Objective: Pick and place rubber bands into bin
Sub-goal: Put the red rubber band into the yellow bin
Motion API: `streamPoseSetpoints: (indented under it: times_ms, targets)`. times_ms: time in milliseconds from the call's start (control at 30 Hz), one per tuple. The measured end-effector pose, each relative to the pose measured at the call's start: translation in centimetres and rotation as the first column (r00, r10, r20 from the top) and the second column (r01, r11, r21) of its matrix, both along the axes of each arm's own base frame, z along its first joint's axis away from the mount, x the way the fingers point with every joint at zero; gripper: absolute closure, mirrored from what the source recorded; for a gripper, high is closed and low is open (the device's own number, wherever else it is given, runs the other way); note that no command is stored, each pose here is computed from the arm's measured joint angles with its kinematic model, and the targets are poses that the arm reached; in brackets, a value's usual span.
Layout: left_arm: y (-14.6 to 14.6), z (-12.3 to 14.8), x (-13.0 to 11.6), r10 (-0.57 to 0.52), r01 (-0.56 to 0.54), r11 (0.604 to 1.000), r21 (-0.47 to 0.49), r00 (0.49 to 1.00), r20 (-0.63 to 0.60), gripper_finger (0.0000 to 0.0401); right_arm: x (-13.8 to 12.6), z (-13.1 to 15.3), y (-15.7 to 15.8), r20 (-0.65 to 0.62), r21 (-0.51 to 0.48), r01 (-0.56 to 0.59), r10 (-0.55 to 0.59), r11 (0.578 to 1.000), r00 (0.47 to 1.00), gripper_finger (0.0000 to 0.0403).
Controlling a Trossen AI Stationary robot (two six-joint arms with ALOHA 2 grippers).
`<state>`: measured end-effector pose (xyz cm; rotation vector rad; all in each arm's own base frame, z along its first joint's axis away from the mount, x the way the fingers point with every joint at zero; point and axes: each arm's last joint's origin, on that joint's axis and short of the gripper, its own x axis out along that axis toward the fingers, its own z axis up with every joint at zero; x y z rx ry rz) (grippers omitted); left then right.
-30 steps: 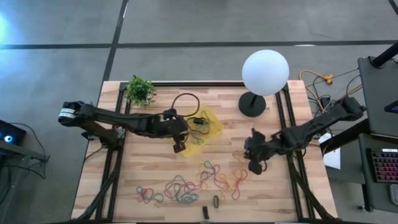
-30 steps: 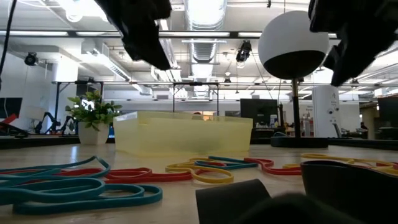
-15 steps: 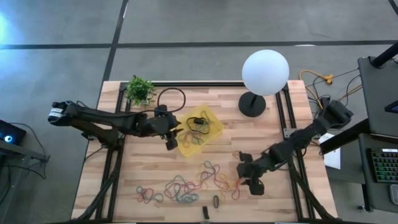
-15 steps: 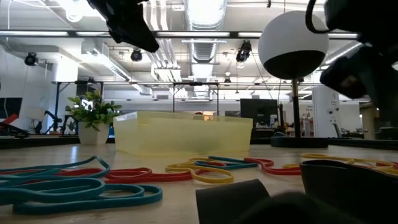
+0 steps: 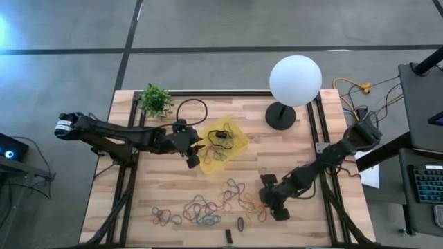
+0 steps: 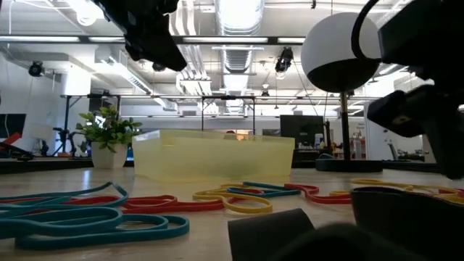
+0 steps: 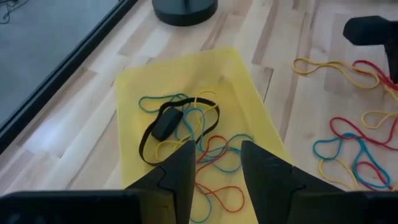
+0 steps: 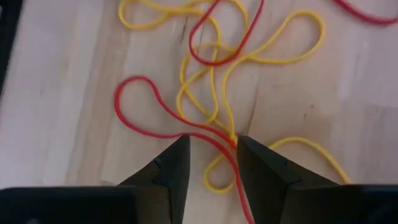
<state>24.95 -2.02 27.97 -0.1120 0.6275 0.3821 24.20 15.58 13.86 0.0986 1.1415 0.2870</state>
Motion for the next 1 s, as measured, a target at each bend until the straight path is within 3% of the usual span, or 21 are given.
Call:
streamPoseSetpoints:
  times_ms: [400,700,1000]
  targets:
    - [0.0,0.2,-0.1,-0.001,0.001,1.0,-0.002,1.0,0.008,0.0287,0.1,-1.2,0.0,-0.041,-0.026,0.003,-0.004,1.0,0.999,0.0302]
    - [0.0,0.2,-0.1,0.007,-0.007,1.0,-0.012,1.0,0.016,0.0287,-0.1,-1.0,-0.1,-0.049,-0.021,0.012,-0.013,1.0,0.999,0.0388]
    - [0.0,0.3,0.0,0.007,-0.006,1.0,-0.012,1.0,0.016,0.0287,-0.3,1.0,-0.2,0.006,0.019,0.018,-0.018,1.0,1.0,0.0394]
